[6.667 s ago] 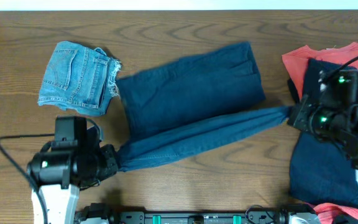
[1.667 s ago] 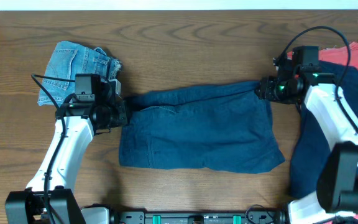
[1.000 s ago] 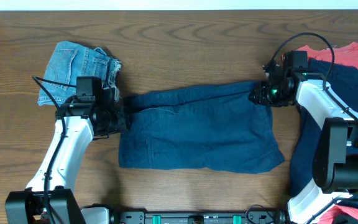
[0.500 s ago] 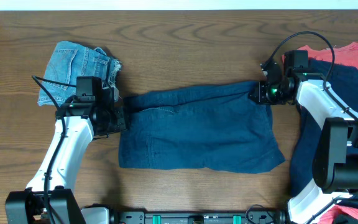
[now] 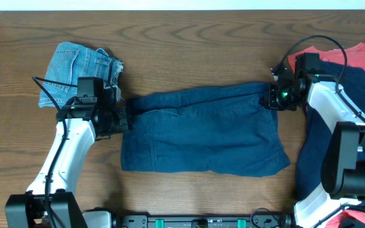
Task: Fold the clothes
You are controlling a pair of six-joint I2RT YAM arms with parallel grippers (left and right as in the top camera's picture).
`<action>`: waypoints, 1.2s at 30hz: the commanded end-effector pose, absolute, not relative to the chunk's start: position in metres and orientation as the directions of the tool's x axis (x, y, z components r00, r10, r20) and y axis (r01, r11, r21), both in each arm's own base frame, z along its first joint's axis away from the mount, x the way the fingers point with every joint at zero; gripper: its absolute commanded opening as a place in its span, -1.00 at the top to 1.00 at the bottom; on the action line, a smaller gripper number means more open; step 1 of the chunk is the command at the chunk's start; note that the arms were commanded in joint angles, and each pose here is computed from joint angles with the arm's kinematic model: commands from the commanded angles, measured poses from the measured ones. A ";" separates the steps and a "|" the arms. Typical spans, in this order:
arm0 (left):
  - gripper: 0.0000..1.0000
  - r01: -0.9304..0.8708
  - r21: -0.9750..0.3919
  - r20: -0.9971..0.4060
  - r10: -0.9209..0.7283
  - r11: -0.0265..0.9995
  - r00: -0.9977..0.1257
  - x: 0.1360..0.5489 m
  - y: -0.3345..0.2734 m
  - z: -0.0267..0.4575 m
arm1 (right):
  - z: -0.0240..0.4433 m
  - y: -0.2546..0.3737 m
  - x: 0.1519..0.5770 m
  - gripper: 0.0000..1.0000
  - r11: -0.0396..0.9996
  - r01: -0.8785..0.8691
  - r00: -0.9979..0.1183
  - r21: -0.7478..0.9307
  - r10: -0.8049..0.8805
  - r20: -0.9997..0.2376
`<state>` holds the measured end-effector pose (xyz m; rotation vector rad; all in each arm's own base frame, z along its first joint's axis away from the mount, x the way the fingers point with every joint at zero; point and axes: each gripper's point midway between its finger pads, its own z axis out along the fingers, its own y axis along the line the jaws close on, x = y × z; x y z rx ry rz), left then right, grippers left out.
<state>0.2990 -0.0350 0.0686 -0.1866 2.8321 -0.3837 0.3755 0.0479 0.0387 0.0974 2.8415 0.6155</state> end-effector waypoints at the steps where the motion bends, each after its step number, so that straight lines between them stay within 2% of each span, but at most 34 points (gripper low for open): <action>1: -0.05 -0.082 -0.257 -0.226 -0.143 0.963 -0.964 0.299 -0.031 0.055 | 0.059 0.040 0.378 0.97 0.915 0.058 -0.955 0.400 0.168 -0.246; 4: -0.01 -0.084 -0.257 -0.221 -0.143 0.963 -0.965 0.305 -0.031 0.045 | 0.066 0.041 0.379 0.97 0.914 0.049 -0.950 0.402 0.166 -0.263; 6: 0.19 -0.079 -0.268 -0.227 -0.143 0.960 -0.963 0.311 -0.033 0.040 | 0.070 0.040 0.379 0.97 0.915 0.046 -0.948 0.401 0.166 -0.270; 7: 0.36 -0.075 -0.279 -0.230 -0.143 0.957 -0.963 0.313 -0.035 0.039 | 0.072 0.041 0.378 0.98 0.915 0.045 -0.948 0.401 0.166 -0.273; 9: 0.88 -0.068 -0.301 -0.231 -0.142 0.951 -0.962 0.314 -0.038 0.040 | 0.075 0.040 0.378 0.97 0.917 0.044 -0.946 0.397 0.166 -0.280; 16: 0.87 -0.052 -0.315 -0.267 -0.141 0.948 -0.953 0.314 -0.041 0.076 | 0.109 0.033 0.370 0.98 0.923 0.075 -0.921 0.378 0.209 -0.329; 23: 0.88 0.029 -0.313 -0.498 -0.138 0.949 -0.856 0.324 -0.041 0.152 | 0.172 0.034 0.364 0.97 0.918 0.047 -0.848 0.393 0.245 -0.471; 26: 0.88 0.053 -0.307 -0.564 -0.137 0.950 -0.814 0.328 -0.041 0.170 | 0.184 0.031 0.366 0.97 0.918 0.056 -0.819 0.392 0.267 -0.508; 30: 0.88 0.052 -0.307 -0.561 -0.137 0.950 -0.816 0.336 -0.040 0.163 | 0.181 0.030 0.374 0.97 0.917 0.062 -0.812 0.395 0.277 -0.515; 36: 0.84 0.040 -0.311 -0.528 -0.138 0.950 -0.838 0.366 -0.040 0.123 | 0.156 0.020 0.397 0.98 0.915 0.136 -0.804 0.380 0.326 -0.497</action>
